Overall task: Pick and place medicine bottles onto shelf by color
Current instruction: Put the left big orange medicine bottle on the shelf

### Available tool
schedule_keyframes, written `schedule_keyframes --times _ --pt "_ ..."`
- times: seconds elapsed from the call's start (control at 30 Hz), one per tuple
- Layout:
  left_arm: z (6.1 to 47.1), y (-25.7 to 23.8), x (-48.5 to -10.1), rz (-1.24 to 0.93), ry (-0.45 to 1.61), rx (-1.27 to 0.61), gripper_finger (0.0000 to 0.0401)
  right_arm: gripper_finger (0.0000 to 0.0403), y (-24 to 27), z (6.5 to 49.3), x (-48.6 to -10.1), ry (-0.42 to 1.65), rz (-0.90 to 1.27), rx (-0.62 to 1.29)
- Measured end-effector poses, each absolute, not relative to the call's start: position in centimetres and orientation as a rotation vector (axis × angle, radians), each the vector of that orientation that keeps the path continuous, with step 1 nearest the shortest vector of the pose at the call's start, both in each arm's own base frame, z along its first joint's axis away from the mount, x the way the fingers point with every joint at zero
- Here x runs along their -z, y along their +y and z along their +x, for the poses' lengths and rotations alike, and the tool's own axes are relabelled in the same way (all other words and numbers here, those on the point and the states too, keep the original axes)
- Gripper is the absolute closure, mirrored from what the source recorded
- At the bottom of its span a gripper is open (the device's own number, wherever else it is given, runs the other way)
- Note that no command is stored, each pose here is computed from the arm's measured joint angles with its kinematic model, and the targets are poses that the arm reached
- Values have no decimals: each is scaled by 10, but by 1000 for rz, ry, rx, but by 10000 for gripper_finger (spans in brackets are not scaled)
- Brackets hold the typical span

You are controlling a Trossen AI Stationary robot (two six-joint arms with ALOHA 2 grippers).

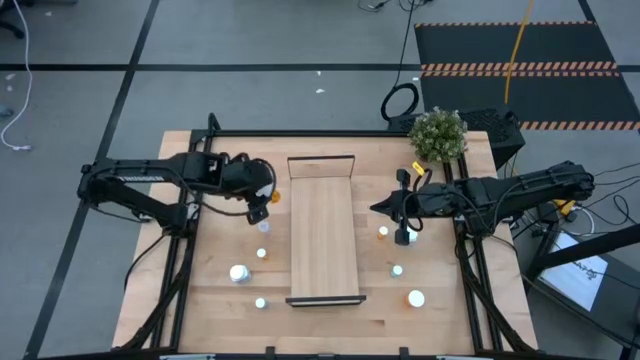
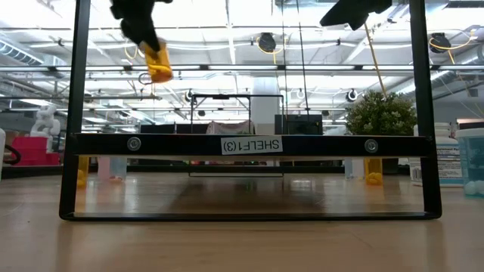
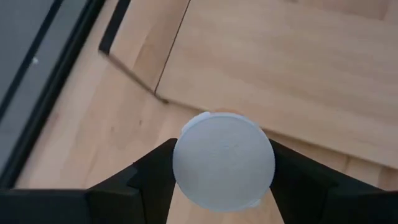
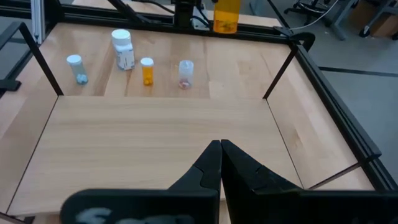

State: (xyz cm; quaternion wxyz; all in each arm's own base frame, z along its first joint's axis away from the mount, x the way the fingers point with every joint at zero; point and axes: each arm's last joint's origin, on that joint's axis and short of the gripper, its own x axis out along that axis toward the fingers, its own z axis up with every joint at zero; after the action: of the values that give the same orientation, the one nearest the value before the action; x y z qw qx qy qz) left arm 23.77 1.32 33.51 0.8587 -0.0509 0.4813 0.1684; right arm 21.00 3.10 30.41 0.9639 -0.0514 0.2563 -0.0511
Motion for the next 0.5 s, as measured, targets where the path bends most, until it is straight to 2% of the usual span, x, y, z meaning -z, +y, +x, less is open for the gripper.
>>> schedule_keyframes --times 0.27,0.5 --pt "284 16 -324 57 1102 -265 174 403 31 210 -304 521 -104 104" --pt "313 25 -303 74 1180 -270 174 403 31 210 -303 529 -106 103"
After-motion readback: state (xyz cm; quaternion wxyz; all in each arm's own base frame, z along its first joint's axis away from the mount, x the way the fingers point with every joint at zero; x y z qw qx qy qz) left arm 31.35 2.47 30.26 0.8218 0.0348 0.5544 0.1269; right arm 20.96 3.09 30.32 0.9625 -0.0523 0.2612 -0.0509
